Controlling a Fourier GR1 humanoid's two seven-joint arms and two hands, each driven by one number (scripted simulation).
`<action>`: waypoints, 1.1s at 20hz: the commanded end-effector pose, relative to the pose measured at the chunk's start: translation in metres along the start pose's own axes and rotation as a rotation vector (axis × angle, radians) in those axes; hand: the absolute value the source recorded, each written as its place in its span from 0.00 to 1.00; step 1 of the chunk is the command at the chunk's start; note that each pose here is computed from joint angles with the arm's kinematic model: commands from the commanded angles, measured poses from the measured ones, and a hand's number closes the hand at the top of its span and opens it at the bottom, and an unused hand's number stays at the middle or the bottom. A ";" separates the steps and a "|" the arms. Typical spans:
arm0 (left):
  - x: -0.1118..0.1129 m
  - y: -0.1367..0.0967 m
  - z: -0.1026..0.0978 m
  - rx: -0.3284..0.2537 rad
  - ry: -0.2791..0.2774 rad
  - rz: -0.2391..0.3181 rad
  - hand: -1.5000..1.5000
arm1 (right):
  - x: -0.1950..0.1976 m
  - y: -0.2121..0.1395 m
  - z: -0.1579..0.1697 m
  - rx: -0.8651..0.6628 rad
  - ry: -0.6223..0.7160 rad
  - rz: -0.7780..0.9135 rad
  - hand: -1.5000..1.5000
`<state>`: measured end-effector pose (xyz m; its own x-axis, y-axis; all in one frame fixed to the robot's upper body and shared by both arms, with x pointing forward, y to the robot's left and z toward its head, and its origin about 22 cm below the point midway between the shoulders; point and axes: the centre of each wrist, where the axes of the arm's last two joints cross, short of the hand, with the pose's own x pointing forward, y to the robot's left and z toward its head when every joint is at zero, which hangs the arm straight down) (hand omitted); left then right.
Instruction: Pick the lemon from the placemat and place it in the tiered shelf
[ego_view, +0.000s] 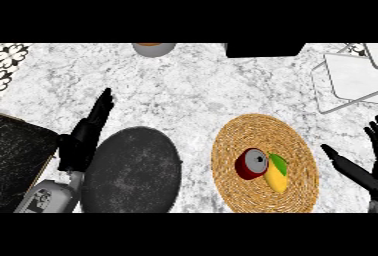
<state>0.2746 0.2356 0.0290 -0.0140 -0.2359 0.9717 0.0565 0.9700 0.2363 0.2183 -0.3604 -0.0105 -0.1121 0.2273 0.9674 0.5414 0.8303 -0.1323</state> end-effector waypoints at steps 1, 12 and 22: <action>-0.009 -0.009 0.001 -0.023 -0.010 0.005 0.50 | -0.023 -0.026 0.029 0.053 -0.048 -0.108 0.00; -0.010 -0.012 -0.017 -0.022 -0.001 -0.007 0.50 | 0.090 -0.026 0.016 0.422 0.037 0.292 0.00; -0.002 -0.014 -0.012 -0.039 -0.007 0.004 0.50 | 0.165 0.004 0.023 0.673 0.145 0.785 0.00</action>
<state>0.2815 0.2237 0.0144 -0.0179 -0.2340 0.9721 0.0849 0.9684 0.2347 0.1867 -0.3292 0.1260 0.1532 0.7023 0.6952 -0.0832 0.7102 -0.6991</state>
